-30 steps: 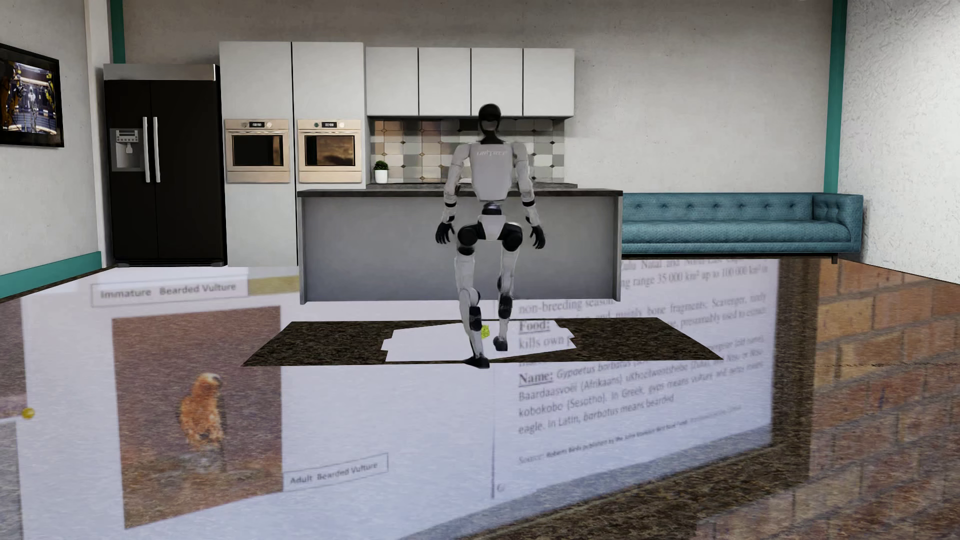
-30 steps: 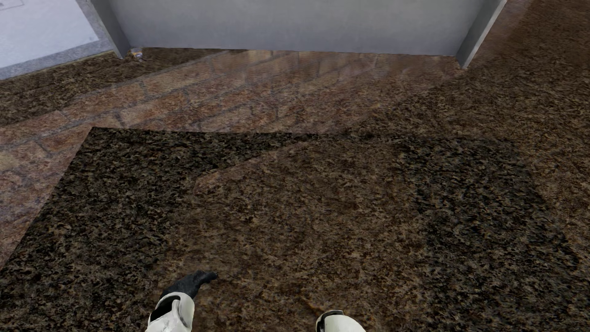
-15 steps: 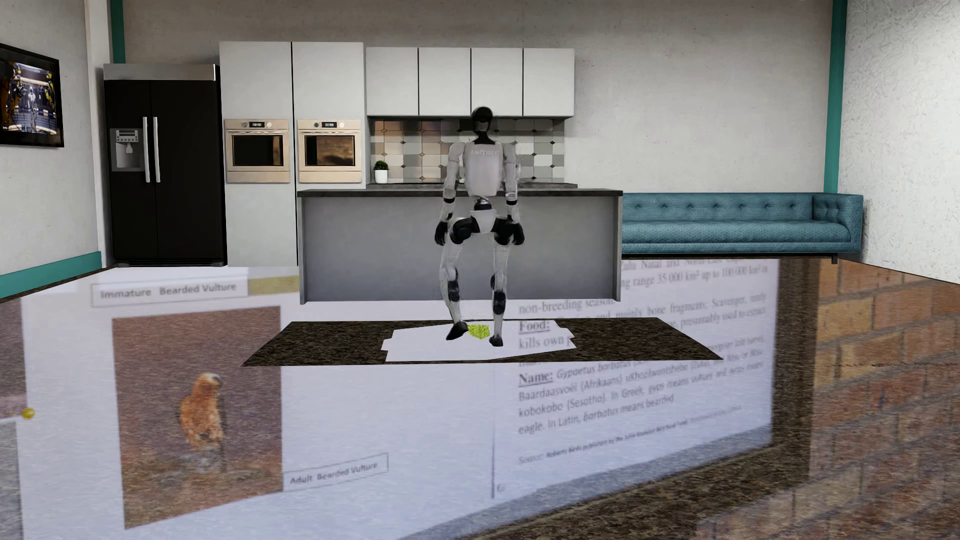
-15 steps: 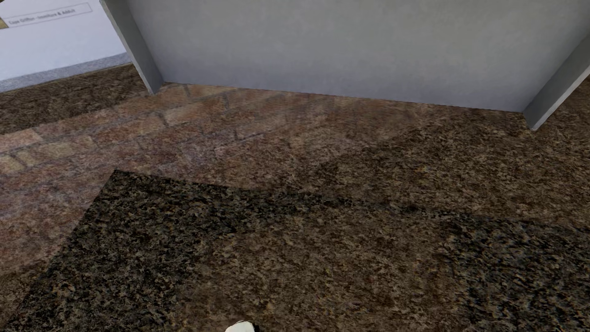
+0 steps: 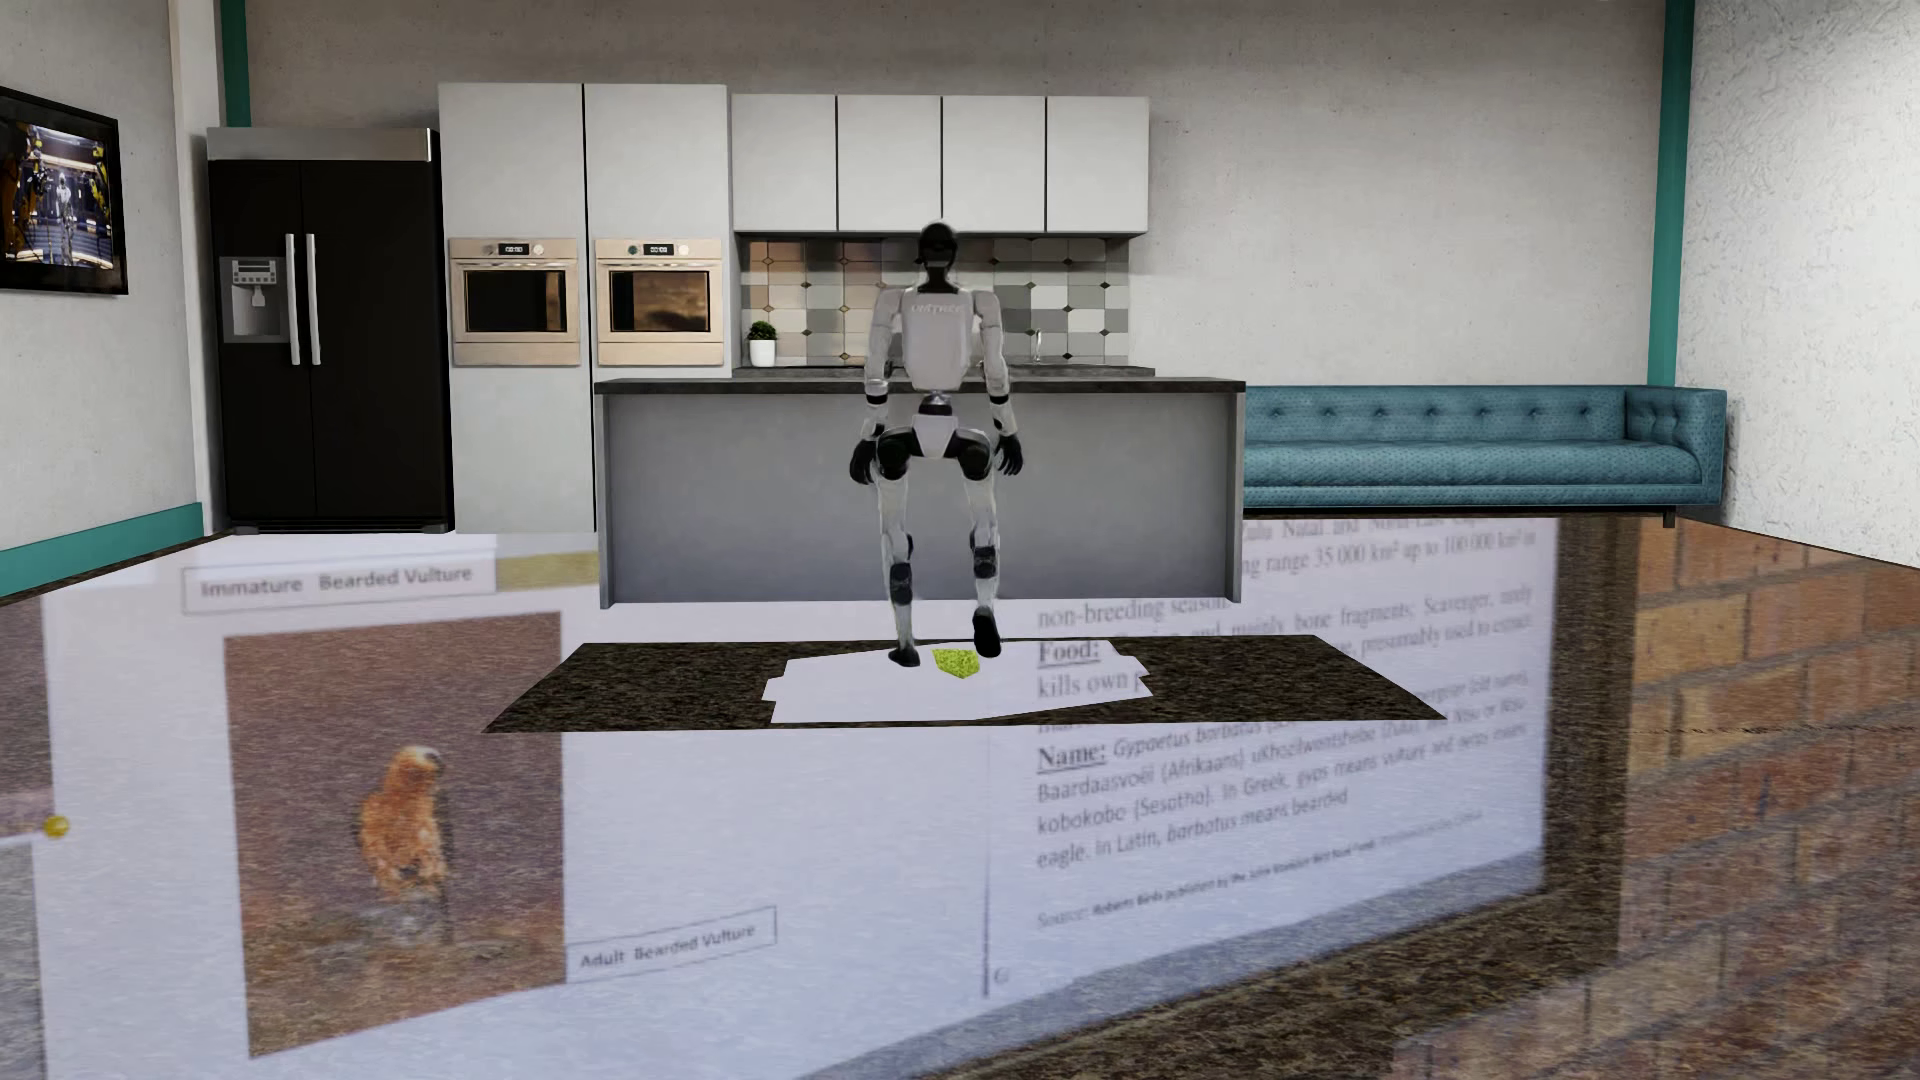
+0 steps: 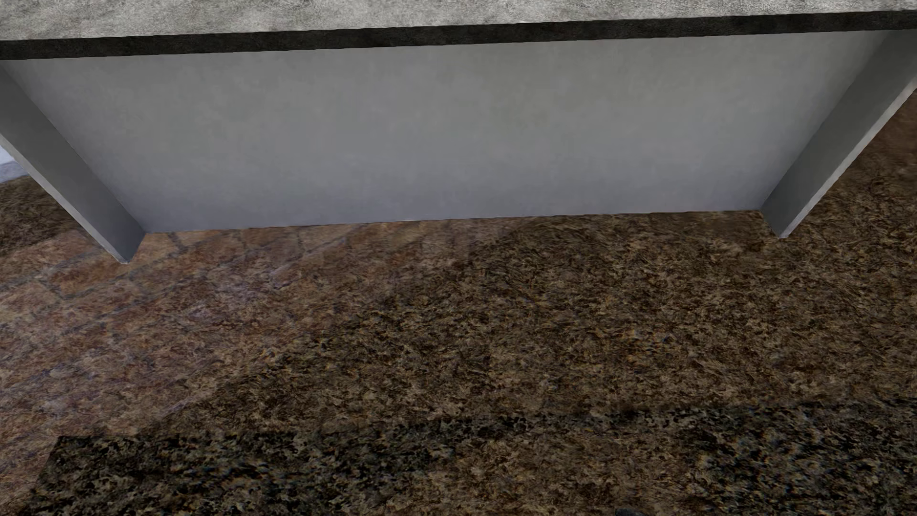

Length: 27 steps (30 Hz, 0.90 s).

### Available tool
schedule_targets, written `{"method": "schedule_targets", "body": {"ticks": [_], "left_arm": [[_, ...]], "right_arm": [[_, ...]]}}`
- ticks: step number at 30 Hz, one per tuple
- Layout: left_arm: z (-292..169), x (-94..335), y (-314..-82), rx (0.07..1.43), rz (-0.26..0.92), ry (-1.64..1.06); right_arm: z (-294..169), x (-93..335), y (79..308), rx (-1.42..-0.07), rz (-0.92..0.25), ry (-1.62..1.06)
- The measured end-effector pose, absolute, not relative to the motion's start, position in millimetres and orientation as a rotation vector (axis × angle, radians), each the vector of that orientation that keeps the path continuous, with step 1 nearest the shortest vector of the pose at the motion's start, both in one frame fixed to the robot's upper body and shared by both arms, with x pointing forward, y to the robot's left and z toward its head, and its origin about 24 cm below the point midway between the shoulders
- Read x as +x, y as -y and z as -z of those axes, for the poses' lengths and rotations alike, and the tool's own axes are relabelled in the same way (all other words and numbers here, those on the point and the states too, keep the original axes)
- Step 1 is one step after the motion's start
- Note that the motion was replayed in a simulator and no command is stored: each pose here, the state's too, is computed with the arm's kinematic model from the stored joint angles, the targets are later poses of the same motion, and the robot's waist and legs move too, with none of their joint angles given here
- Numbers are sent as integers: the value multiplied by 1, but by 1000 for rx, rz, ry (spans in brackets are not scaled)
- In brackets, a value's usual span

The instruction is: Walk towards the counter

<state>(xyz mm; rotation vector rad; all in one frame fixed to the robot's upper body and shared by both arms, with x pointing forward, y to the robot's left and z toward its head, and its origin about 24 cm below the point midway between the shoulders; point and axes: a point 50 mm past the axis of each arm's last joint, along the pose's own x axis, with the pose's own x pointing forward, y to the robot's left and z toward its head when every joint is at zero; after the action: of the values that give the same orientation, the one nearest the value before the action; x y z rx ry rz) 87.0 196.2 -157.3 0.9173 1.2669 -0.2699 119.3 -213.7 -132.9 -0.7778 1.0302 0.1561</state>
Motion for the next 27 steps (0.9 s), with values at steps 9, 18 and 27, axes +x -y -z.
{"method": "schedule_targets", "body": {"ticks": [9,18,27], "left_arm": [[64,263,-162,1126,251,-538],[136,149,-183,953,279,-1027],[165,-28,-206,724,320,-1638]], "right_arm": [[164,-36,206,-528,-85,-1612],[147,92,207,-617,77,-1174],[87,213,185,-743,-34,-620]]}}
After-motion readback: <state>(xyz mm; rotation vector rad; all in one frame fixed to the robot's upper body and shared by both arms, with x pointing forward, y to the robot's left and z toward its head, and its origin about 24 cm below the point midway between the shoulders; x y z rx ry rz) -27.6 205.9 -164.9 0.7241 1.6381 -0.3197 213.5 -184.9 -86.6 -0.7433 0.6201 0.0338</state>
